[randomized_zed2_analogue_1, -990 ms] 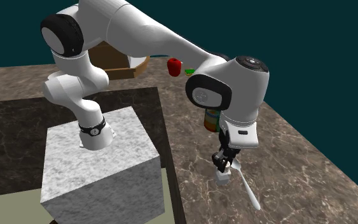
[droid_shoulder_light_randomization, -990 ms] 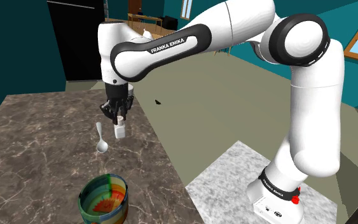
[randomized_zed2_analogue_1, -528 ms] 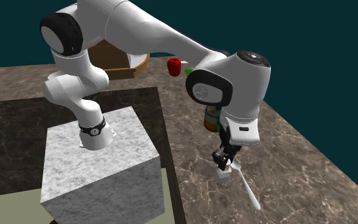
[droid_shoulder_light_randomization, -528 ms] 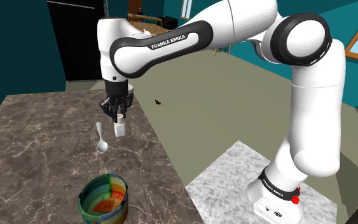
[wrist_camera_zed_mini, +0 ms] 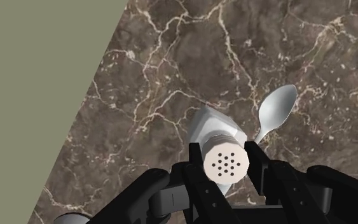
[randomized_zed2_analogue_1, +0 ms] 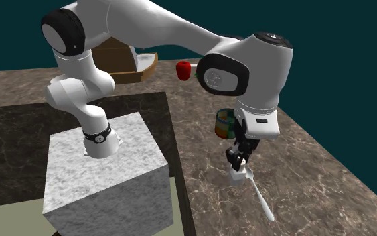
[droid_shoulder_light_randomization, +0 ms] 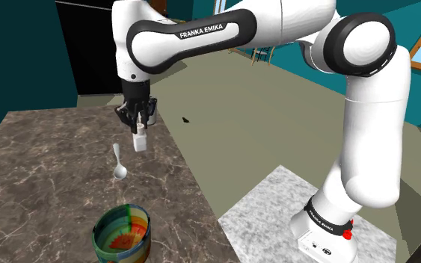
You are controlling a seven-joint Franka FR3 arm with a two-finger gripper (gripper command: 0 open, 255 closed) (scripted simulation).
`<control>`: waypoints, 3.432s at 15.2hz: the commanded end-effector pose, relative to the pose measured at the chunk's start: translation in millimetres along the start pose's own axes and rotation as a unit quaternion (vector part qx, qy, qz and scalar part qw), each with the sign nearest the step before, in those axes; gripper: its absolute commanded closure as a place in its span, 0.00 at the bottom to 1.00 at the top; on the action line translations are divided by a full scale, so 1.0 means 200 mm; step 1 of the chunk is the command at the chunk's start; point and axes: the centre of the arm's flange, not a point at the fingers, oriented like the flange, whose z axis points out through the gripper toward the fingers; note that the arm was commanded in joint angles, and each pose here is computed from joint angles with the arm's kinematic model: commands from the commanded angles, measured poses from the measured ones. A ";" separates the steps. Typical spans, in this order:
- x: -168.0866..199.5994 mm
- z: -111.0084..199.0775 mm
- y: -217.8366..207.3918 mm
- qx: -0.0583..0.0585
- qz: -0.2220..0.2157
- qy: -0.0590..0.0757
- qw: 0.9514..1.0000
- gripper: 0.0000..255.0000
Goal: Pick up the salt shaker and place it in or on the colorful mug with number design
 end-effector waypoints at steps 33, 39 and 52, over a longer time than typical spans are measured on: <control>-0.51 -0.69 -0.54 0.000 0.000 0.000 1.000 1.00; -0.77 -0.74 -0.83 0.000 0.000 0.000 1.000 1.00; -1.11 -0.66 -1.19 0.000 0.000 0.000 1.000 1.00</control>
